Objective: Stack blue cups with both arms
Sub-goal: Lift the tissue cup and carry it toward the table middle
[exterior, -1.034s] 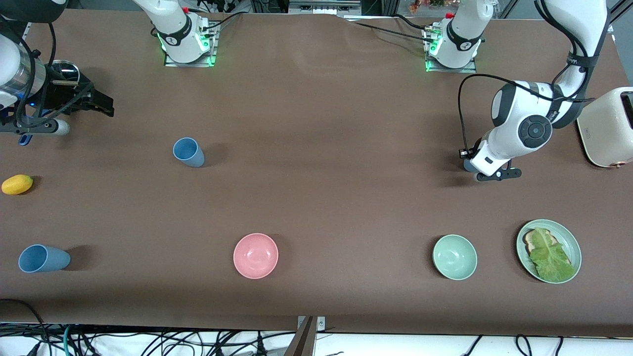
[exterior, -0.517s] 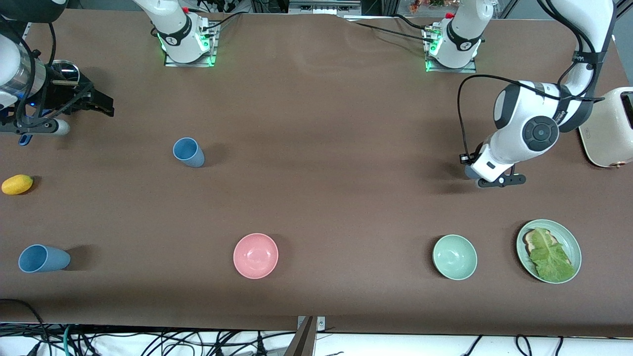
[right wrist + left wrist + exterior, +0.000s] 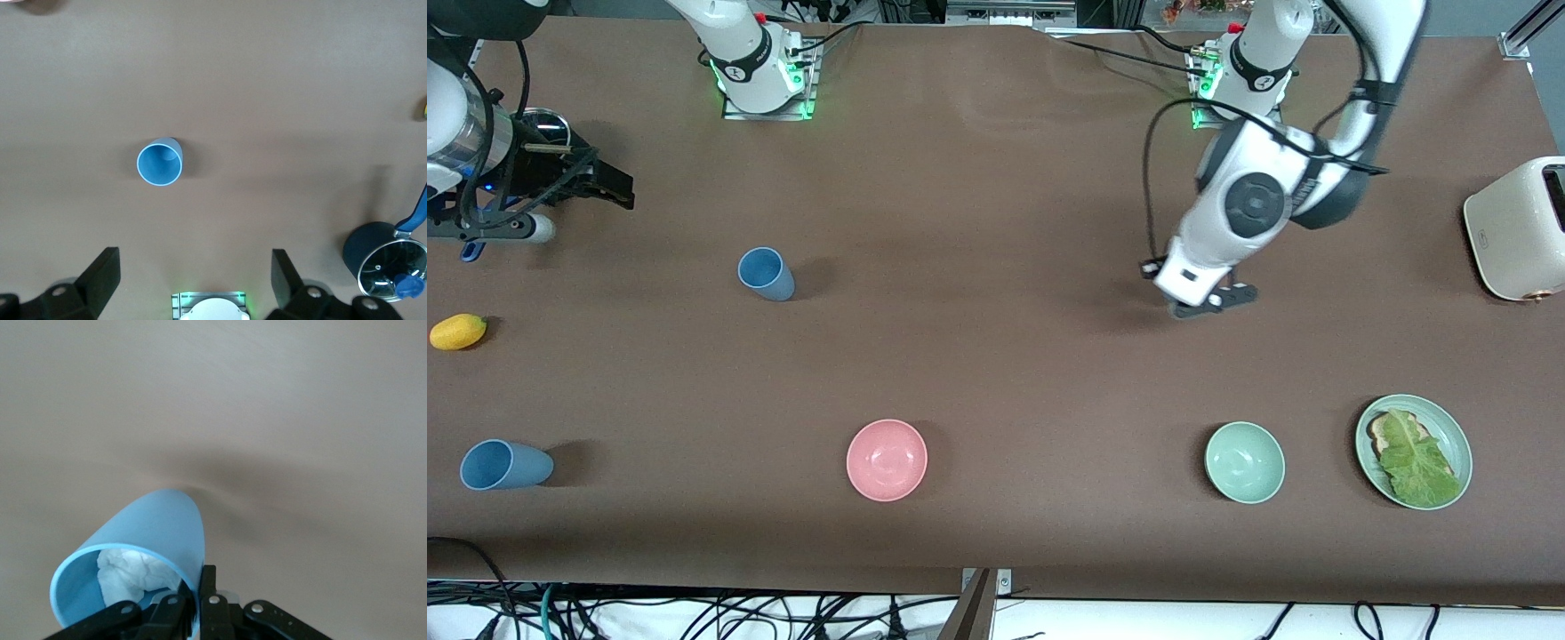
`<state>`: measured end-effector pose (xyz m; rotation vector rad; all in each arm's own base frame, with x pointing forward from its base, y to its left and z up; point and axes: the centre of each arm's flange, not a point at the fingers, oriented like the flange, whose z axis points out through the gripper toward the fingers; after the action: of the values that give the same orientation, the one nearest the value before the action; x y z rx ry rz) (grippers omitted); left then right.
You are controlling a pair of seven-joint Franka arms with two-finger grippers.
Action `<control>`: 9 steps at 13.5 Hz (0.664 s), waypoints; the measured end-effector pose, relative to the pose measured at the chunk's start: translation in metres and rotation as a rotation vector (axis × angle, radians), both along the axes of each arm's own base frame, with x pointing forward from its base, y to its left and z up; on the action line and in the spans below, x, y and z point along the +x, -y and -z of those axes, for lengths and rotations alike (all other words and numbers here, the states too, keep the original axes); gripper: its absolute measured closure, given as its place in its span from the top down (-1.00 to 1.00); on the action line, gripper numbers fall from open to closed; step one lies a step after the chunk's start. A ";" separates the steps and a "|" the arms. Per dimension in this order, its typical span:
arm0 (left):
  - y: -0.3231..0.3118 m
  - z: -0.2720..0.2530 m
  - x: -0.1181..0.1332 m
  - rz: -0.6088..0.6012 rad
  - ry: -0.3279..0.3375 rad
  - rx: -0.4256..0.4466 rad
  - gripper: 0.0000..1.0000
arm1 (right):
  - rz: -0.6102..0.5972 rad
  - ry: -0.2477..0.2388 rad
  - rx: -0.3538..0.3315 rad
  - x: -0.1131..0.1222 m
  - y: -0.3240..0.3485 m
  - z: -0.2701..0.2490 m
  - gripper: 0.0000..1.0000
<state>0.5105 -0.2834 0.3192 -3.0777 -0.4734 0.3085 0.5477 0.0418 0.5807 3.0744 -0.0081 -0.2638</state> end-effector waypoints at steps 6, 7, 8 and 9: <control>0.148 0.022 -0.041 -0.095 -0.009 0.016 -0.97 | 0.002 0.000 0.000 0.000 0.000 0.000 1.00; 0.159 0.029 -0.045 -0.097 -0.016 0.020 -0.97 | 0.003 0.000 0.000 0.000 0.000 0.000 1.00; 0.167 0.036 -0.049 -0.100 -0.028 0.021 -0.97 | 0.003 0.000 0.000 0.000 0.000 0.000 1.00; 0.174 0.043 -0.053 -0.105 -0.040 0.014 -0.97 | 0.003 0.000 0.000 0.000 0.000 0.000 1.00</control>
<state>0.4578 -0.4569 0.2764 -3.0328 -0.6339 0.3661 0.5477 0.0414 0.5806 3.0742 -0.0129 -0.2637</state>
